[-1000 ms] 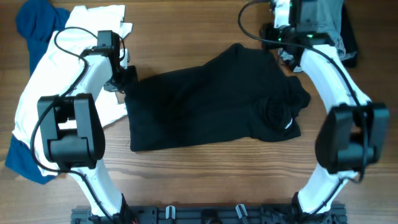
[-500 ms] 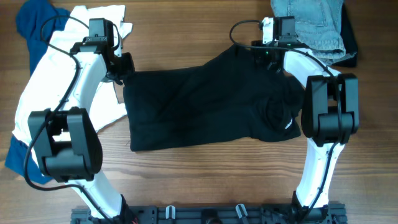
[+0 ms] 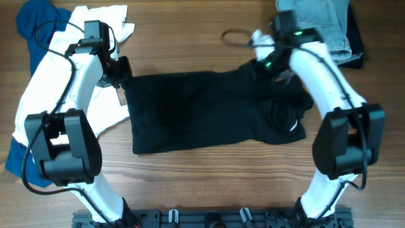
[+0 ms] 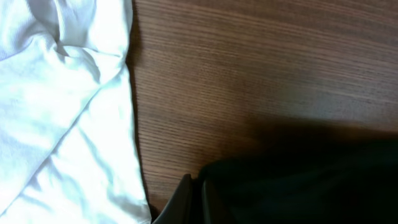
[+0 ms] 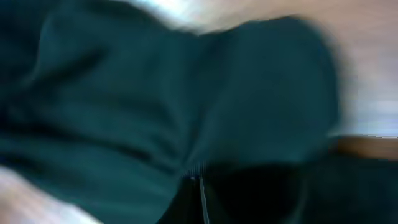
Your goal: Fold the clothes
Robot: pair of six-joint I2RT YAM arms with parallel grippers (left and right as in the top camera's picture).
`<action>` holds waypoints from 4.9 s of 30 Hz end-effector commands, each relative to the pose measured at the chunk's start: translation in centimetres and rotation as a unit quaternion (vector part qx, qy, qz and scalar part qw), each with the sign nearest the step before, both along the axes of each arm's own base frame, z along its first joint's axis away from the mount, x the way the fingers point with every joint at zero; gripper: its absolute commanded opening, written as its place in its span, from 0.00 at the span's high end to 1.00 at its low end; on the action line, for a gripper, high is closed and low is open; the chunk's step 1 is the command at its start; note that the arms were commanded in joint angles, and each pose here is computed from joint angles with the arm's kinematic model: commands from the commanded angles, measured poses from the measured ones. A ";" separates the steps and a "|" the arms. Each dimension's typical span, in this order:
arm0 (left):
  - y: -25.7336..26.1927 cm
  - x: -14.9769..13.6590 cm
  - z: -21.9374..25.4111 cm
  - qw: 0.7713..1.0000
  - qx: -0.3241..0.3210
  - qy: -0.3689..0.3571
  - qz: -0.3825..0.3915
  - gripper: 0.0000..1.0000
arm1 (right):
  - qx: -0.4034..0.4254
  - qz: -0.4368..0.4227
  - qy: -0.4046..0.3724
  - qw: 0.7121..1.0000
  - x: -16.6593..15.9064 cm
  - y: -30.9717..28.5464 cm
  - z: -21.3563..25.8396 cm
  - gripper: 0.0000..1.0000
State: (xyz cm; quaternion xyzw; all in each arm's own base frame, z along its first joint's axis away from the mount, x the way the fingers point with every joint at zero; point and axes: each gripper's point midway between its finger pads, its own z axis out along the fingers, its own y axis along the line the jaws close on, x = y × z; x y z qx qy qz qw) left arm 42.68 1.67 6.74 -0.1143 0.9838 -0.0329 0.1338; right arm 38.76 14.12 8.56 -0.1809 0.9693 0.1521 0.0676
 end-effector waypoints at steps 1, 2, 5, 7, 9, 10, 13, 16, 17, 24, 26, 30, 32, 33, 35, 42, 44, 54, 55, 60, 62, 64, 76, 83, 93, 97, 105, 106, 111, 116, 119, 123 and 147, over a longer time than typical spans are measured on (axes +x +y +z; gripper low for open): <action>0.5 0.5 1.2 1.000 0.004 -0.017 0.009 0.96 | -0.020 0.075 0.061 0.995 -5.3 3.3 -2.8 0.59; 0.5 0.5 1.2 1.000 0.005 -0.017 0.009 0.96 | -0.035 0.058 0.058 0.996 -5.0 2.9 -2.8 0.52; 0.5 0.5 1.2 1.000 0.004 -0.017 0.009 0.96 | -0.024 -0.001 0.010 1.000 -1.4 1.0 -0.5 0.40; 0.5 0.5 1.2 1.000 0.004 -0.017 0.009 0.96 | -0.025 -0.053 -0.017 0.998 1.1 -1.4 0.4 0.39; 0.5 0.5 1.2 1.000 0.004 -0.017 0.009 0.96 | -0.017 -0.094 -0.039 0.995 3.0 -3.8 0.7 0.36; 0.5 0.5 1.2 1.000 0.004 -0.017 0.009 0.96 | -0.002 -0.107 -0.050 0.993 4.0 -4.8 0.8 0.36; 0.5 0.6 1.3 1.000 0.004 -0.019 0.009 0.96 | 0.013 -0.103 -0.049 0.993 4.4 -4.7 -0.7 0.35; 0.5 0.6 1.2 1.000 0.004 -0.018 0.009 0.96 | 0.048 -0.072 -0.012 0.996 3.7 -3.1 -3.3 0.35; 0.5 0.6 1.2 1.000 0.004 -0.018 0.009 0.96 | 0.060 -0.066 -0.007 0.996 3.7 -2.6 -3.8 0.36; 0.5 0.6 1.2 1.000 0.004 -0.018 0.009 0.96 | 0.066 -0.055 -0.020 0.996 4.7 -2.3 -4.9 0.91; 0.5 0.7 1.3 1.000 0.005 -0.020 0.009 0.96 | 0.069 -0.055 -0.041 0.995 5.7 -2.2 -4.4 0.96; 1.3 2.9 4.9 0.998 0.007 -0.066 0.018 0.96 | 0.065 -0.055 -0.159 0.984 11.9 -2.6 2.2 0.96; 1.6 4.4 7.6 0.994 0.005 -0.103 0.027 0.96 | 0.040 -0.051 -0.253 0.965 15.8 -3.3 7.6 0.96; 1.6 4.8 8.2 0.993 0.005 -0.112 0.027 0.96 | 0.033 -0.049 -0.281 0.958 16.8 -3.5 9.3 0.96; 1.6 5.0 8.5 0.993 0.006 -0.116 0.026 0.96 | -0.004 -0.047 -0.326 0.944 18.3 -4.7 10.7 0.96; 2.1 3.4 7.7 0.996 0.023 -0.080 0.033 0.96 | -0.038 -0.033 -0.249 0.967 15.0 -5.8 8.2 0.96; 2.8 1.9 7.1 0.997 0.037 -0.047 0.038 0.96 | -0.036 -0.049 -0.165 0.984 11.5 -6.0 6.5 0.96; 3.9 -4.2 2.2 0.996 0.031 0.076 0.042 0.96 | -0.066 -0.122 0.096 0.986 0.4 -8.7 2.1 0.96; 3.8 -4.5 1.8 0.995 0.031 0.081 0.042 0.96 | -0.069 -0.121 0.114 0.984 -0.5 -8.7 1.2 0.96; 3.5 -5.1 1.1 0.995 0.026 0.092 0.039 0.05 | -0.085 -0.120 0.162 0.976 -3.1 -9.4 -1.6 0.39; 3.6 -5.2 1.2 0.995 0.021 0.093 0.042 0.00 | -0.078 -0.125 0.126 0.981 -1.6 -9.5 -0.5 0.39; 3.1 -5.1 1.2 0.995 -0.011 0.089 0.043 0.00 | -0.066 -0.124 0.065 0.988 0.4 -9.3 2.6 0.35; -2.7 -4.6 -3.7 0.982 -0.129 0.127 -0.045 0.08 | 0.033 -0.054 -0.092 0.994 3.9 -4.1 10.1 0.27; -4.9 -8.0 -6.9 0.973 -0.130 0.181 -0.065 0.24 | 0.035 -0.053 -0.105 0.992 4.5 -4.1 10.3 0.25; -8.0 -8.2 -11.2 0.978 -0.117 0.132 -0.114 0.00 | 0.036 -0.054 -0.109 0.992 4.7 -4.1 10.4 0.25; -6.8 -10.0 -12.8 0.978 -0.088 0.157 -0.106 0.80 | 0.036 -0.055 -0.108 0.992 4.7 -4.1 10.4 0.25; -4.8 -7.1 -0.6 0.986 -0.082 0.122 -0.082 0.96 | 0.048 -0.104 -0.020 0.993 2.5 -3.7 4.7 0.70; -4.6 -7.2 0.8 0.987 -0.075 0.117 -0.081 0.96 | 0.051 -0.113 -0.008 0.992 2.1 -3.6 3.9 0.79; -4.5 -8.1 4.1 0.989 -0.062 0.105 -0.085 0.96 | 0.061 -0.122 0.028 0.990 0.3 -3.2 0.0 0.91; -9.0 -8.3 4.1 0.983 -0.057 0.102 -0.139 0.96 | 0.065 -0.124 0.018 0.990 0.8 -3.1 -0.1 0.90; -12.7 -7.7 4.1 0.982 -0.058 0.078 -0.161 0.96 | 0.067 -0.128 0.015 0.989 1.0 -3.1 0.0 0.80; -17.6 -7.7 2.6 0.973 -0.051 0.069 -0.214 0.84 | 0.075 -0.131 0.006 0.988 1.6 -3.0 0.6 0.56; -15.7 -5.4 3.8 0.985 -0.025 0.068 -0.155 0.00 | -0.009 -0.285 0.082 0.955 -3.5 -10.9 -4.2 0.21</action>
